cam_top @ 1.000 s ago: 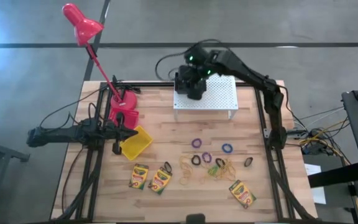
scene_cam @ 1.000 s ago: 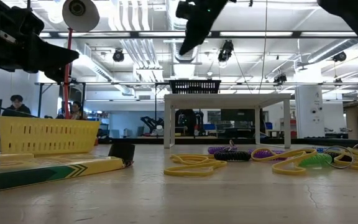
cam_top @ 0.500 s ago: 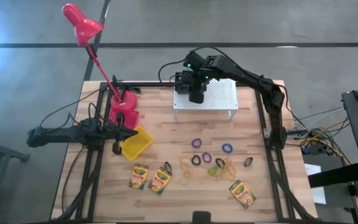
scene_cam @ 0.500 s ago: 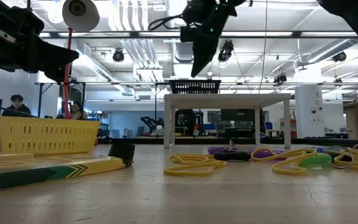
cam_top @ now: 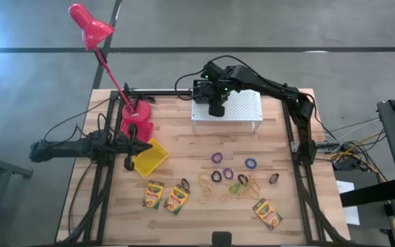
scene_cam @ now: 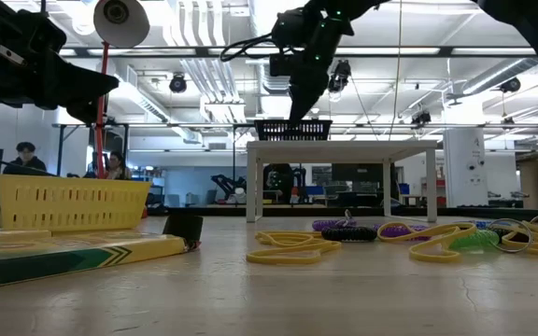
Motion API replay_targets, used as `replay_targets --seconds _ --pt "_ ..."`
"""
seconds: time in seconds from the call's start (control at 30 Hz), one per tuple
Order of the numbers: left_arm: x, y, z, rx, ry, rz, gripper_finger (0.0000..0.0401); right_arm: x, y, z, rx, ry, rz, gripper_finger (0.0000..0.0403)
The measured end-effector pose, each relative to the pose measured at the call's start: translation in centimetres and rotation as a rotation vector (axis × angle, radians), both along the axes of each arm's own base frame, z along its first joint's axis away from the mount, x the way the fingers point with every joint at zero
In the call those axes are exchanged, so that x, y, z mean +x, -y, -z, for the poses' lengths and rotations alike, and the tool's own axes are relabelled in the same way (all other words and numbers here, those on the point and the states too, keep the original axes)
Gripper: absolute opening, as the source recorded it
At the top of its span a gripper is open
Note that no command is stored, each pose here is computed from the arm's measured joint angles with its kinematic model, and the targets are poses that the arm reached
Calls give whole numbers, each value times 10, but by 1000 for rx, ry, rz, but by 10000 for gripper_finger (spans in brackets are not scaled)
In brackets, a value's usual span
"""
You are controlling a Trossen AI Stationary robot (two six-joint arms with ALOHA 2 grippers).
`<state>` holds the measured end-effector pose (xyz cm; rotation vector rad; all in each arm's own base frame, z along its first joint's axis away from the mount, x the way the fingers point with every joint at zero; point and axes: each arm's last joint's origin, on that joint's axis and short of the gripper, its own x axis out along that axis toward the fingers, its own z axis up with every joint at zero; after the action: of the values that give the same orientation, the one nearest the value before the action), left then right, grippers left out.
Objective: Pick & Place Office Desk Supplies
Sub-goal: Put the black bin on the shelf
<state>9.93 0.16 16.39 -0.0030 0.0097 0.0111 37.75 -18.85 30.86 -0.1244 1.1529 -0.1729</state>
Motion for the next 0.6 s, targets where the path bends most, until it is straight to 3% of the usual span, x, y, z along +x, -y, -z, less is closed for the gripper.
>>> replay_targets --seconds 0.17,0.6 --pt "0 0 0 0 0 0 15 2 1 0 -24 20 -23 17" --pt "0 0 0 3 0 0 15 9 11 -5 -111 111 -27 15"
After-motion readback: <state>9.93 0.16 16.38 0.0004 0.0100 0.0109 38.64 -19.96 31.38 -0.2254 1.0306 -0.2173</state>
